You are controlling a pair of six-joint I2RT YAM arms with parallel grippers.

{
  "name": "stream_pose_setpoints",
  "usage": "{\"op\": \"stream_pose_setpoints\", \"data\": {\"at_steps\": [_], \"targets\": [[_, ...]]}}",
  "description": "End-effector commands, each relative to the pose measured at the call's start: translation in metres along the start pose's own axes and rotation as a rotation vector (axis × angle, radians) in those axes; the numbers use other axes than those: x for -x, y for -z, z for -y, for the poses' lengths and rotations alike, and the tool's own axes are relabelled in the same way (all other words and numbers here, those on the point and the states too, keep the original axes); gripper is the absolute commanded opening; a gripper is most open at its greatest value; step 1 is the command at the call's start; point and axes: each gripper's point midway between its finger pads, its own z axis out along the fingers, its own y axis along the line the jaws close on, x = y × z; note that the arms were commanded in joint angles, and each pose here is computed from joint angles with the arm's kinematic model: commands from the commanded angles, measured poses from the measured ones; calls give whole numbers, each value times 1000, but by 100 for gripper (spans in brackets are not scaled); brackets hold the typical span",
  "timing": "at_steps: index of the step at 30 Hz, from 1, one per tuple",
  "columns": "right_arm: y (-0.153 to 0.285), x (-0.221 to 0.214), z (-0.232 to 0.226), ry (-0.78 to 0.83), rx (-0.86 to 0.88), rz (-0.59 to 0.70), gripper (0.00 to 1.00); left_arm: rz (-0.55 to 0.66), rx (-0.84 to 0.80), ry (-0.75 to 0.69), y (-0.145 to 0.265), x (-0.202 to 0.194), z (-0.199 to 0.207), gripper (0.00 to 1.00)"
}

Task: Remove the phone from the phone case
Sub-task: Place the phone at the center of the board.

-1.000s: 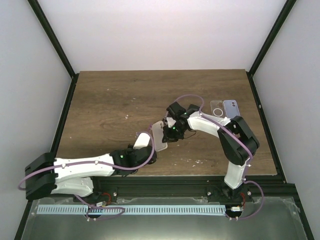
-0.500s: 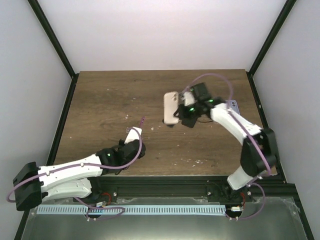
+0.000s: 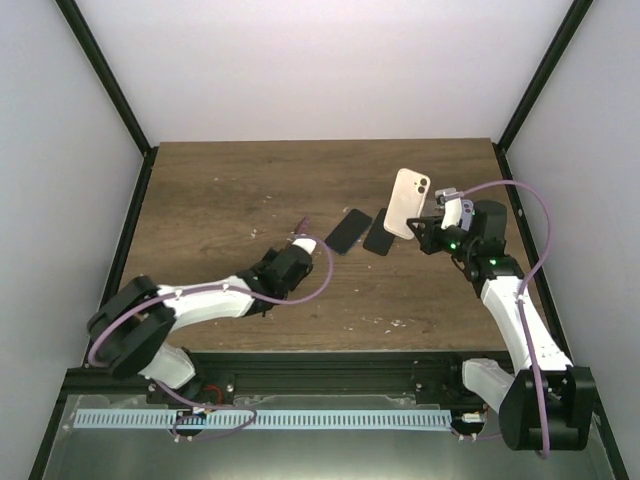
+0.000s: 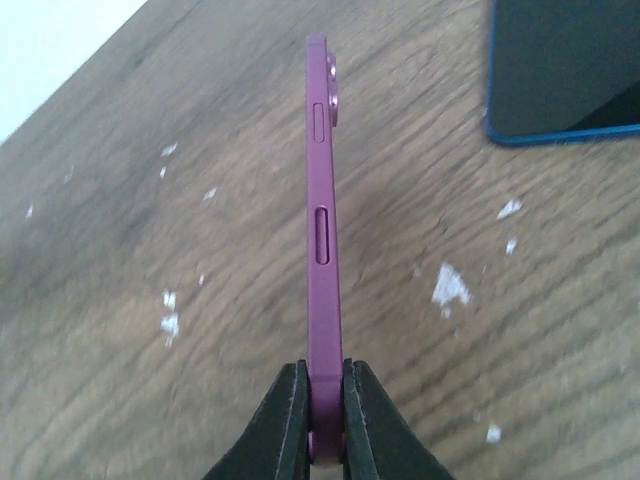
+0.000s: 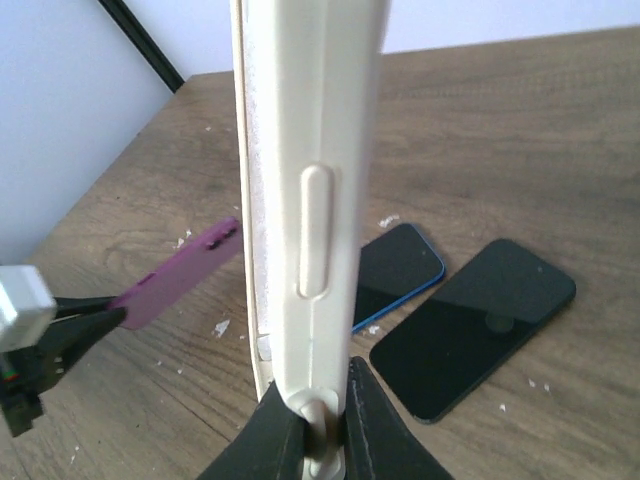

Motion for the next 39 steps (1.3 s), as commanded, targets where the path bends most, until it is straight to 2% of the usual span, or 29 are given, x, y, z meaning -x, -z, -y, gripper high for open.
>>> {"op": "stream_pose_setpoints", "data": {"at_steps": [1, 6, 13, 15, 19, 24, 32, 39], "targets": [[2, 20, -11, 98, 70, 74, 1, 141, 22, -88, -18, 61, 9, 0], [-3, 16, -7, 83, 74, 58, 1, 91, 58, -204, -54, 64, 24, 0], [-2, 17, -7, 97, 63, 65, 1, -14, 84, -267, -89, 49, 38, 1], [-3, 18, -5, 98, 61, 64, 1, -35, 81, -270, -96, 46, 41, 6], [-5, 17, -2, 90, 53, 56, 1, -58, 79, -267, -108, 45, 43, 23], [-3, 19, -2, 95, 47, 62, 1, -76, 72, -246, -114, 45, 42, 33], [-5, 17, 4, 111, 19, 55, 1, -99, 37, -117, -97, 50, 37, 44], [-4, 25, 25, 177, -101, -42, 1, -170, -38, 60, -40, 30, 19, 50]]}}
